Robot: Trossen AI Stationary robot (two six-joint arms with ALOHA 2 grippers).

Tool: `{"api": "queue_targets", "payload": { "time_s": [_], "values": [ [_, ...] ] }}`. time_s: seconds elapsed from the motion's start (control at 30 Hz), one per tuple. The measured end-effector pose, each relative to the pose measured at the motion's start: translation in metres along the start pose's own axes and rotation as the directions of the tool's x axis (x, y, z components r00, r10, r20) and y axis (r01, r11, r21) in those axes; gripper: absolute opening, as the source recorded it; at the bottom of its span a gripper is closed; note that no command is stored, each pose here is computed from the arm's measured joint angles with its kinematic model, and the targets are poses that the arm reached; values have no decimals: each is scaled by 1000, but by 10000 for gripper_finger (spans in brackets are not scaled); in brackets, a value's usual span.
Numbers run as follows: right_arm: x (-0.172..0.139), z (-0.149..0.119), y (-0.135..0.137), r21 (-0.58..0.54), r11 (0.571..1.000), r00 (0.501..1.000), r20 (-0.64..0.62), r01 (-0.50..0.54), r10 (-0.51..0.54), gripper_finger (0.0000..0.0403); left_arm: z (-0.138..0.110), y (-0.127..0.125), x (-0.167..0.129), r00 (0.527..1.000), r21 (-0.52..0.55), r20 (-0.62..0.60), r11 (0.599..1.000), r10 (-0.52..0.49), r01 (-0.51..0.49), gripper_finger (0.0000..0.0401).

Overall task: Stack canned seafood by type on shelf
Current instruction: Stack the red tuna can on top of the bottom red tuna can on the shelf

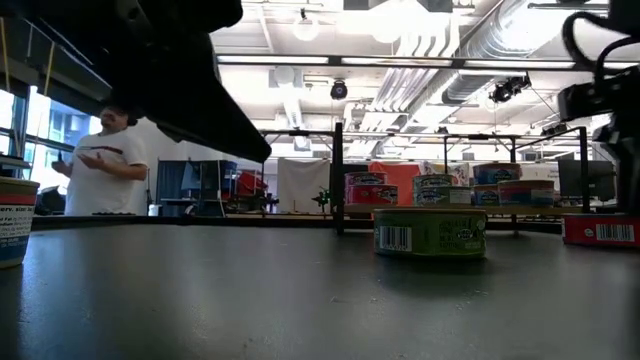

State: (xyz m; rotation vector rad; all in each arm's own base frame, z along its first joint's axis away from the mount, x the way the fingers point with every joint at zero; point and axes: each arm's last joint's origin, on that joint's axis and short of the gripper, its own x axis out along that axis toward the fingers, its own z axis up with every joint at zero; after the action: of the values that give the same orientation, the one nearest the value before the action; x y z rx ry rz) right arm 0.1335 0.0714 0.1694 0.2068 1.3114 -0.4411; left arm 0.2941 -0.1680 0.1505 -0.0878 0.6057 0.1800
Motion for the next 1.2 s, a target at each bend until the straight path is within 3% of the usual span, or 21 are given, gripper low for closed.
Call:
{"api": "queue_targets", "payload": {
  "time_s": [0.17,0.33,0.43,0.53,0.6,0.67,0.77,0.87,1.03,1.2],
  "values": [
    [13,21,7,25,998,998,41,-51,50,75,2,5,3,1000,-9,-2,1000,16,-16,0],
    [15,54,15,31,974,952,218,-226,214,59,4,6,4,1000,14,9,1000,15,-15,0],
    [2,71,19,-56,964,916,302,-260,264,57,4,6,4,1000,22,8,1000,15,-16,0],
    [-11,76,20,-162,958,918,283,-238,276,57,4,5,4,1000,21,9,1000,14,-15,0],
    [-15,75,24,-295,925,913,256,-239,317,57,4,5,4,1000,21,9,1000,15,-15,0],
    [-15,69,29,-436,867,910,209,-242,359,60,4,5,4,1000,21,9,1000,15,-15,0],
    [-10,57,34,-586,781,914,158,-217,372,81,4,5,4,1000,21,10,1000,14,-14,0],
    [-3,45,37,-695,707,939,140,-133,315,116,4,5,4,1000,21,10,1000,15,-15,0],
    [12,29,44,-753,652,961,235,84,147,137,4,5,4,1000,25,13,1000,15,-15,0],
    [28,19,54,-775,597,960,278,209,24,96,5,6,4,999,75,25,997,27,-29,0]
  ]
}}
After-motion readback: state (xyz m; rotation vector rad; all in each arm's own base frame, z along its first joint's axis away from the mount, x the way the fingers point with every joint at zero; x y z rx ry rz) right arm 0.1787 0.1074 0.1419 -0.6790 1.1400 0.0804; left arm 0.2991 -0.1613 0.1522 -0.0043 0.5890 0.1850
